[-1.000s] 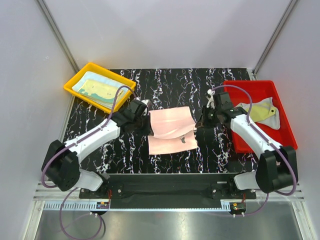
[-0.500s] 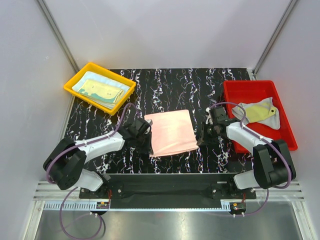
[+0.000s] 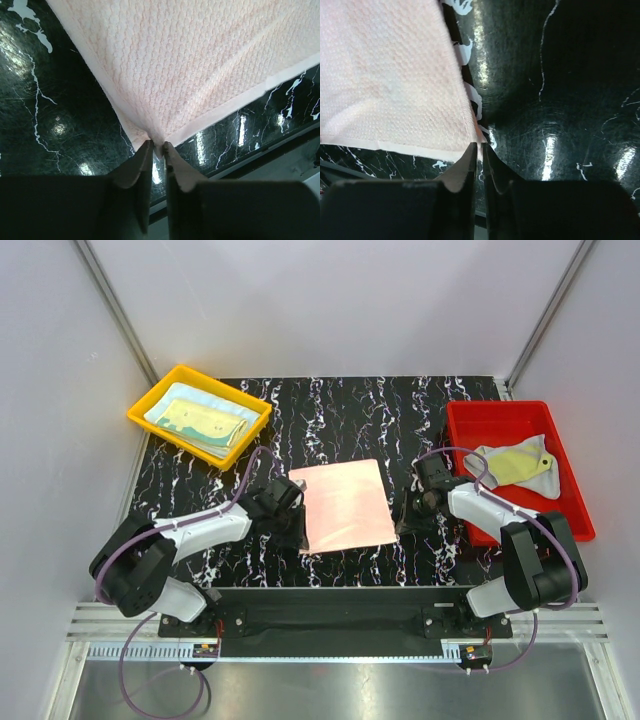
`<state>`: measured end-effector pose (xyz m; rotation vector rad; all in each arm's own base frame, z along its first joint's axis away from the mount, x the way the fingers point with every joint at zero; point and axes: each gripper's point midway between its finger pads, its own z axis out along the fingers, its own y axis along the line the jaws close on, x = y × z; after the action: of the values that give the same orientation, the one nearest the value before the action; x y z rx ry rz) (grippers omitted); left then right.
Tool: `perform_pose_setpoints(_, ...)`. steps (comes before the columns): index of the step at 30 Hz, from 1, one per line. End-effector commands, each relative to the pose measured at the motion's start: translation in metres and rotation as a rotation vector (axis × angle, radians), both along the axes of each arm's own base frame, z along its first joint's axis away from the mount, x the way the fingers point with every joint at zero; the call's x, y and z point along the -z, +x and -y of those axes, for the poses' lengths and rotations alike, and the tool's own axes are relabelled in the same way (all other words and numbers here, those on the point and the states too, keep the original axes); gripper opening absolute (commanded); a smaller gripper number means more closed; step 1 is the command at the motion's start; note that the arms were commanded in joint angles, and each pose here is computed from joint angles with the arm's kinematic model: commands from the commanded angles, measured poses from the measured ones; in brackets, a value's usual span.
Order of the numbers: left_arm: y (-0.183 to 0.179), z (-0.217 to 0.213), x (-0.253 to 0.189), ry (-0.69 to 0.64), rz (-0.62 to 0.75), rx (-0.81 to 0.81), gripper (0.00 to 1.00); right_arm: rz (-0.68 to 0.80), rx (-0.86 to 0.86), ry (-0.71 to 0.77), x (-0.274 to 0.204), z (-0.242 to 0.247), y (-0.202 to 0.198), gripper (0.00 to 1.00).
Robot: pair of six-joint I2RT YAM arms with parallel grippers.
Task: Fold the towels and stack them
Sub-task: Fold the towel
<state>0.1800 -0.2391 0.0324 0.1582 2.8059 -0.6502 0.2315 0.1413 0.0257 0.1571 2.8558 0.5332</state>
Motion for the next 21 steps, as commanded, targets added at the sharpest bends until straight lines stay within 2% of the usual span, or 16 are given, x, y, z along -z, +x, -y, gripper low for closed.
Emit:
perform_pose_setpoints(1,-0.005,0.003,0.002,-0.015,-0.017,0.014,0.22,0.04,0.017,-0.033,-0.008,0.003,0.011,0.16)
perform_pose_setpoints(3,-0.005,0.003,0.0,-0.013,-0.015,0.014,0.27,0.037,0.022,-0.043,-0.007,0.004,0.011,0.25)
perform_pose_setpoints(4,-0.005,0.003,-0.002,-0.012,-0.014,0.013,0.28,0.036,0.023,-0.043,-0.006,0.004,0.011,0.25)
perform_pose_setpoints(8,0.001,0.0,-0.02,0.011,0.012,0.014,0.33,0.042,0.023,-0.04,-0.015,0.004,0.01,0.25)
perform_pose_setpoints(14,0.016,0.031,-0.051,-0.135,0.083,0.056,0.32,0.09,0.005,0.009,-0.033,-0.008,0.019,0.19)
perform_pose_setpoints(21,0.005,0.019,-0.001,-0.063,-0.007,0.027,0.32,0.048,0.015,0.02,-0.005,-0.014,0.019,0.18)
